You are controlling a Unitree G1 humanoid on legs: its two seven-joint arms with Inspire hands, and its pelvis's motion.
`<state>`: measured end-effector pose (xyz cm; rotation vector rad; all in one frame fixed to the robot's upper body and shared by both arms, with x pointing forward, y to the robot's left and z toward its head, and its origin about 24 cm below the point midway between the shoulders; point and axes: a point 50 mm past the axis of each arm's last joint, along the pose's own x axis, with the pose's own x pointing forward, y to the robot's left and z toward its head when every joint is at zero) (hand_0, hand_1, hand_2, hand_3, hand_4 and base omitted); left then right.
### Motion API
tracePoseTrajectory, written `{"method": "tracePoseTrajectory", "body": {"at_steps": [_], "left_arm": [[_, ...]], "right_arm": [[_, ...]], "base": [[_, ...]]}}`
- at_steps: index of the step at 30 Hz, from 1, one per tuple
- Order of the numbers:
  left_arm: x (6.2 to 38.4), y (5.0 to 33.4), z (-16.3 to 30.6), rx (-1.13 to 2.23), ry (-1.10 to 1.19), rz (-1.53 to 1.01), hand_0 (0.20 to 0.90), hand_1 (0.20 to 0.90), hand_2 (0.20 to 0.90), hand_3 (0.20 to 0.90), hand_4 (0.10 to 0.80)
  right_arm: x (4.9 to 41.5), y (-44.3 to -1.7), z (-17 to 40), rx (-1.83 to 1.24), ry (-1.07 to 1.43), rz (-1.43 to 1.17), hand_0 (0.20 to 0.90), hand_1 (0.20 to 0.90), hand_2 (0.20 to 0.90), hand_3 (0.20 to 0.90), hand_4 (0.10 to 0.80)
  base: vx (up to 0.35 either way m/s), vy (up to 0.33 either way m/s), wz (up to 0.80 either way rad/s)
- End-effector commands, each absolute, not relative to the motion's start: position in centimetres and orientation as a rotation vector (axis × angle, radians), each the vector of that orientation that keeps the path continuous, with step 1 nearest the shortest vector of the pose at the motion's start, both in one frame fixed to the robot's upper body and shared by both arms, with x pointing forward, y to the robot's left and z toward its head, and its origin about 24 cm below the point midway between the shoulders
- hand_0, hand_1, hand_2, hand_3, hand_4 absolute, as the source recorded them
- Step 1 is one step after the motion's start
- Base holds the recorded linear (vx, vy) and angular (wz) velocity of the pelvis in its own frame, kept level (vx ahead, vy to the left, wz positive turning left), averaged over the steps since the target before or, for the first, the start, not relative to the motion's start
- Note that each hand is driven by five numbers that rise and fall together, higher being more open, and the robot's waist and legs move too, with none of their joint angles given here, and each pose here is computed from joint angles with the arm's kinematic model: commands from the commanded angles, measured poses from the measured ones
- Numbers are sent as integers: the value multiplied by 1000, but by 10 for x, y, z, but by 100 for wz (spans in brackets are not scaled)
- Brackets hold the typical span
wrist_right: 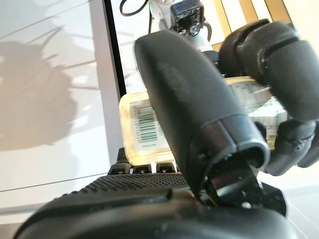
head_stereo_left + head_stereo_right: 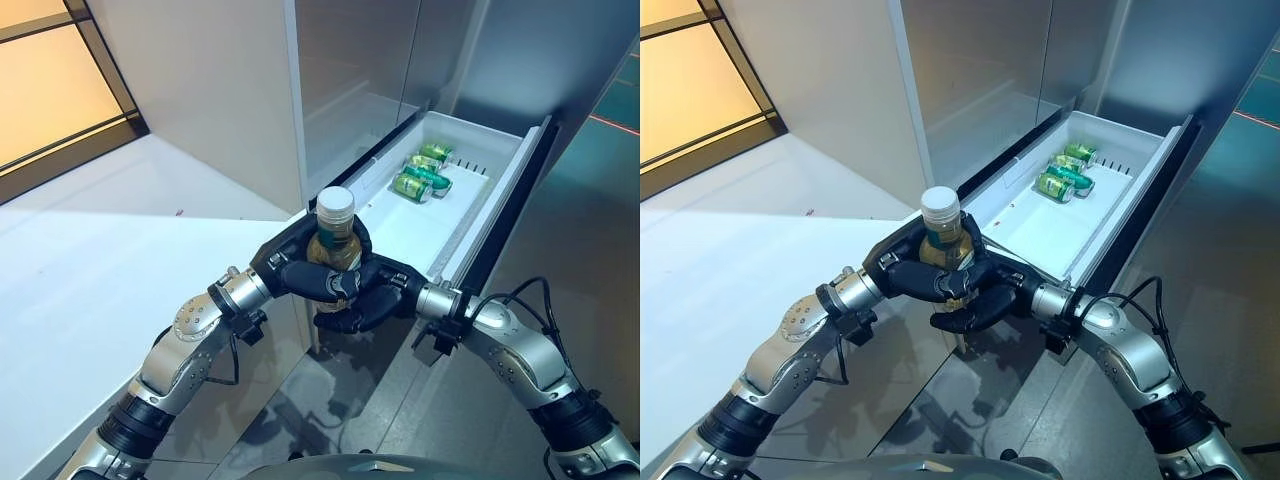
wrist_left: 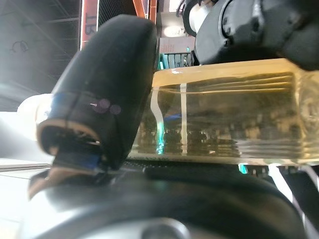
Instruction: Put drinks into fridge and close the fridge
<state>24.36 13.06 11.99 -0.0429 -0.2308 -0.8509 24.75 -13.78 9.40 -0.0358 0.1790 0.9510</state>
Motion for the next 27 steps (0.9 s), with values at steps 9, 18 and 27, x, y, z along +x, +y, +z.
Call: {"method": "tracePoseTrajectory", "body": {"at_steps": [9,18,27], "left_arm": [[267,129,168,-21,-549,-780,300,300,300,200,100],[259,116,174,-363,-613,-870,300,300,300,200,100],[236,74,178,-544,-598,-1160,300,300,300,200,100]], "right_arm": [[252,-121,163,-22,-159,1079,900,900,900,900,800],[254,-115,152,48,-96,1059,300,300,300,200,100],[257,-106,158,180,-152,946,300,300,300,200,100]], "base": [[0,0,0],[0,0,0],[0,0,0]]}}
